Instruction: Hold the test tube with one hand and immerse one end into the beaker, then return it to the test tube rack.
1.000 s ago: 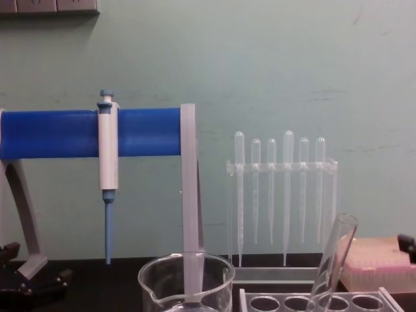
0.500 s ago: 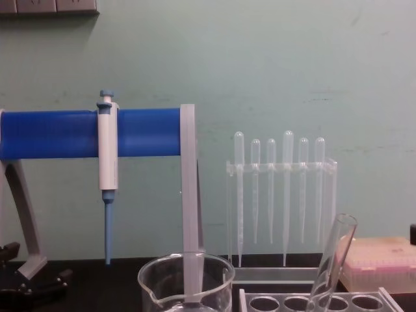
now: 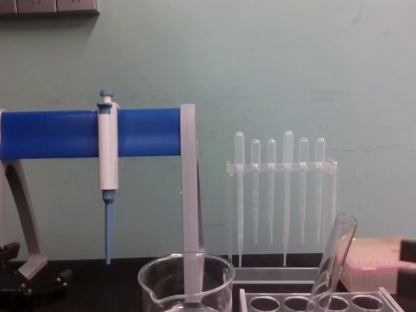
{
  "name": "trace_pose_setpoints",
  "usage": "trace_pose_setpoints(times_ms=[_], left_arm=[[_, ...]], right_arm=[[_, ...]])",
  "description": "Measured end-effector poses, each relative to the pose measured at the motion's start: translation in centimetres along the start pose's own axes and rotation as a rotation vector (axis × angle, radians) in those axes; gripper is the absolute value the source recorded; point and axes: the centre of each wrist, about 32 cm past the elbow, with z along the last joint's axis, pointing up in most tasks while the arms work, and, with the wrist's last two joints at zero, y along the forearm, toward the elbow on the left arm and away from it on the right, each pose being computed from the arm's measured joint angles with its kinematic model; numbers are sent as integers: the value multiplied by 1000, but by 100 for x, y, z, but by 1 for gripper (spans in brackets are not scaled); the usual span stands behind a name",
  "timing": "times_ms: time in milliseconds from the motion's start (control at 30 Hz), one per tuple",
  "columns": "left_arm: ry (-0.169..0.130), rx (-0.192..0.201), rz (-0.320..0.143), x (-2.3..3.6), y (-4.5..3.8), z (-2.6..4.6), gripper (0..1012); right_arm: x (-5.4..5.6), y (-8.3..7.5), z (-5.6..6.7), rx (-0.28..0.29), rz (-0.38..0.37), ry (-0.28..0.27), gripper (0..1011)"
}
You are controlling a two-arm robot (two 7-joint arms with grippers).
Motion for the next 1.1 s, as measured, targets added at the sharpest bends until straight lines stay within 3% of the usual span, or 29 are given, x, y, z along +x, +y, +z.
trace_pose_setpoints(times_ms=[200, 600, 1100], left_arm=[[0, 0, 0, 0, 0, 0, 1000], [0, 0, 0, 0, 0, 0, 1000], [0, 0, 0, 0, 0, 0, 1000]], right_arm=[[-37, 123, -62, 0, 35, -9, 1002], [-4, 346, -93, -14, 18, -67, 1002], [96, 584, -34, -13, 23, -46, 1002]])
